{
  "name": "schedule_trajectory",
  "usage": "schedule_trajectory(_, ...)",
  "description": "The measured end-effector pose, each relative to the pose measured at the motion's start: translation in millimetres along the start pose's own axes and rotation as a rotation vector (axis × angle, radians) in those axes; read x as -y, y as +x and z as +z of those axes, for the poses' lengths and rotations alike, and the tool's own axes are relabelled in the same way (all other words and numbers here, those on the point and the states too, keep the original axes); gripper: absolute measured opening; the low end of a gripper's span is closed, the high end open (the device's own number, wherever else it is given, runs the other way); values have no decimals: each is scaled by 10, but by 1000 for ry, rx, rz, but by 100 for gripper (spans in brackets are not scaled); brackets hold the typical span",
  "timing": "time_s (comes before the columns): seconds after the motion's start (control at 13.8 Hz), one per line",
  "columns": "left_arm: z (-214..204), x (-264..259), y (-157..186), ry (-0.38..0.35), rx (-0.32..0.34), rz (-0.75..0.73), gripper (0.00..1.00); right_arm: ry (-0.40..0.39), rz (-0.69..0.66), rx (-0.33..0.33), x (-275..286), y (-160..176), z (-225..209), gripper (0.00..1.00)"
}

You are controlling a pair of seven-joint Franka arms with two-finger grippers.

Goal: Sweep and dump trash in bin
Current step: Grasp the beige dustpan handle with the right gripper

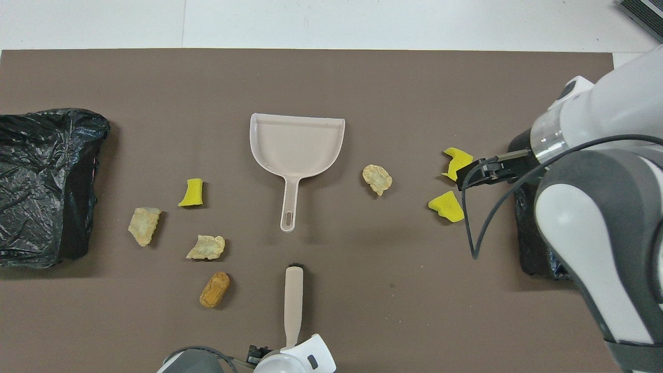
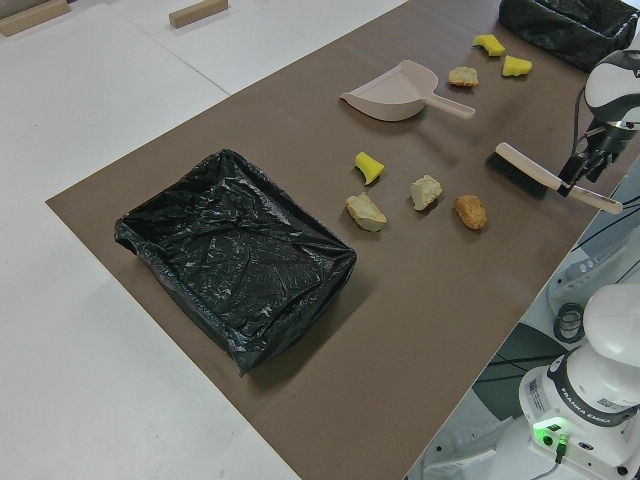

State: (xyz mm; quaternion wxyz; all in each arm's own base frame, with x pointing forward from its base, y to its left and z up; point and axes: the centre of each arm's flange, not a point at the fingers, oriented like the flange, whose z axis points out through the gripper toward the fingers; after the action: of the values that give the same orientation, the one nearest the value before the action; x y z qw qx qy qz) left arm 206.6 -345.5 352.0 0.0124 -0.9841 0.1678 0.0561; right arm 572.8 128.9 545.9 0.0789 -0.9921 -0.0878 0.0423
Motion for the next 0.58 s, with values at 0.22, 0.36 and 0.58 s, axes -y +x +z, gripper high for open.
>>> schedule_trajectory(0.22,32,-14,3,-15,15,-16,100,3,-39,2,338,123,263,100)
schedule_trajectory(0.36,51,-20,4,-22,25,-26,100,7,-40,-6,541,186,436,100)
schedule_trajectory(0.58,71,-21,7,-21,30,-30,100,10,5,-27,899,200,694,100)
